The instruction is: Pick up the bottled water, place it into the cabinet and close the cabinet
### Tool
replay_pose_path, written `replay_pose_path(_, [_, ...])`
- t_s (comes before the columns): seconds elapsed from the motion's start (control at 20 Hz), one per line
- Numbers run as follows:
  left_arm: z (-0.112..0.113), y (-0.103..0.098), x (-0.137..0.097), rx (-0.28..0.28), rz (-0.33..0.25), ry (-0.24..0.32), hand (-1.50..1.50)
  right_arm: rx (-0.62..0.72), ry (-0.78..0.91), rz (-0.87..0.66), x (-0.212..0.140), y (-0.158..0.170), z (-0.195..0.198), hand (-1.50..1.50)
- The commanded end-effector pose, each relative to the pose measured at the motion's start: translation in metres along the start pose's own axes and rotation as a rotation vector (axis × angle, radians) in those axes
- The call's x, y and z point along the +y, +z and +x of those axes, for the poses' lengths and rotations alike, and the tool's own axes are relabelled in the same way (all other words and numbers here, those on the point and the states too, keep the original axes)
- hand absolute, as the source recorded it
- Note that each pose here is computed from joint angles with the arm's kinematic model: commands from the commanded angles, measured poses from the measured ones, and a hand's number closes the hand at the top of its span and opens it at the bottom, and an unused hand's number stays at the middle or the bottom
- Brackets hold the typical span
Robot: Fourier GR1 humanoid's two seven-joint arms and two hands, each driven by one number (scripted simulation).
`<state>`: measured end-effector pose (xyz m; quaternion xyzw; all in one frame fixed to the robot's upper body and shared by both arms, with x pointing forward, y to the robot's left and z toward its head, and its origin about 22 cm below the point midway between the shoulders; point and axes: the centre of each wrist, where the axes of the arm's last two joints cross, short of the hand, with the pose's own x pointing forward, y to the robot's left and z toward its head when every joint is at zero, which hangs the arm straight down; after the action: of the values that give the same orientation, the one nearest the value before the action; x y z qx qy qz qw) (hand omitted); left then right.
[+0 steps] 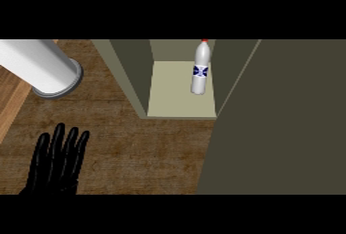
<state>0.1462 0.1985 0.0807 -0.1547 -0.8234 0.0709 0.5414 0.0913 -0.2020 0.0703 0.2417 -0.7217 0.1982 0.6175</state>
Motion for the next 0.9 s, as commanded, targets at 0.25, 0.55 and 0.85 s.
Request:
replay_pose_path(0.25, [0.046,0.038,0.035,-0.037,0.054,-0.021,-1.50,-0.059,0.042,0.197,0.039,-0.017,0.031,1.50])
replay_pose_path(0.55, [0.056,0.049,0.059,-0.040,0.047,-0.003,-1.50,-0.033,0.065,0.211,0.050,-0.031,0.035,1.50])
replay_pose_path(0.85, [0.063,0.056,0.079,-0.041,0.045,-0.004,-1.50,-0.031,-0.011,0.213,0.048,-0.045,0.033,1.50])
